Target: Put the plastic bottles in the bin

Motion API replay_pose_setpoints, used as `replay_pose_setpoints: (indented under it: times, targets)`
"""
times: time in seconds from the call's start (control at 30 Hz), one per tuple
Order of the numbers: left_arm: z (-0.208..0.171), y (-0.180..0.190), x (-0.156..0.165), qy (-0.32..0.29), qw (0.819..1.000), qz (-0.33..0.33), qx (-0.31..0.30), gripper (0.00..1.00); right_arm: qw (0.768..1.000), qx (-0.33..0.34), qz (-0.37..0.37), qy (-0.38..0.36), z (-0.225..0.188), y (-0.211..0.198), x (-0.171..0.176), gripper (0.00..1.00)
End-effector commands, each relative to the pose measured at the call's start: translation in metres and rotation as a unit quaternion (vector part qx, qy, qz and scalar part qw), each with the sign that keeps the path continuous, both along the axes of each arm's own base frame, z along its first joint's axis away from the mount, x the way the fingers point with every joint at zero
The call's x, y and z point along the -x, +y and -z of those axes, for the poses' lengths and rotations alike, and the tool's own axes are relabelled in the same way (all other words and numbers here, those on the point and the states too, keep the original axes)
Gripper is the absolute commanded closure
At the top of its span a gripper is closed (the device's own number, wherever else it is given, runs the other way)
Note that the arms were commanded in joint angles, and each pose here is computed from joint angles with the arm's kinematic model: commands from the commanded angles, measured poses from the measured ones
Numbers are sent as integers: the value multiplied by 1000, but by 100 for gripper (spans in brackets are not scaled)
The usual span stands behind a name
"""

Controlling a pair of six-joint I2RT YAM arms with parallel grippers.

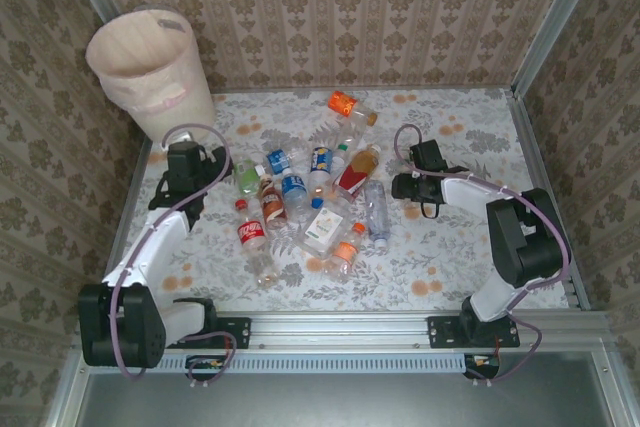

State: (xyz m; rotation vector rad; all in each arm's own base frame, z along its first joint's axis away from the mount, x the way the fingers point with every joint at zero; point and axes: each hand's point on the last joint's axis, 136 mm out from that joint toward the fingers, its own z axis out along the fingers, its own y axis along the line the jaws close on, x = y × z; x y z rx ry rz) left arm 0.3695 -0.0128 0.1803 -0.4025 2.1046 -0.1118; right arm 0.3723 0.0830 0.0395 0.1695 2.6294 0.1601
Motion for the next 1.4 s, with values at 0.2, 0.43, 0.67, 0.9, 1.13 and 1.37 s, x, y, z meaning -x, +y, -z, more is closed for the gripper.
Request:
replay_pose_setpoints:
  times: [0.2,0.43,0.67,0.9,1.13,1.37]
  targets:
    - [-43,-94,-6,-39,978,128,162,0,992,0,-26,-120,-82,2,-2,50]
    - [-79,-212,-10,-40,903,322,281,0,947,-98,-150,-268,-157,70,4,53]
    - [-103,-309,15,-40,843,451,291,0,907,-151,-219,-327,-186,119,10,52]
    - [-85,-335,21,-3,855,433,286,0,887,-145,-253,-358,-198,146,10,52]
    - [-78,-345,29,11,863,437,253,0,879,-147,-274,-361,-204,161,6,50]
    - [-70,-348,26,23,865,433,253,7,863,-169,-296,-372,-216,174,8,49]
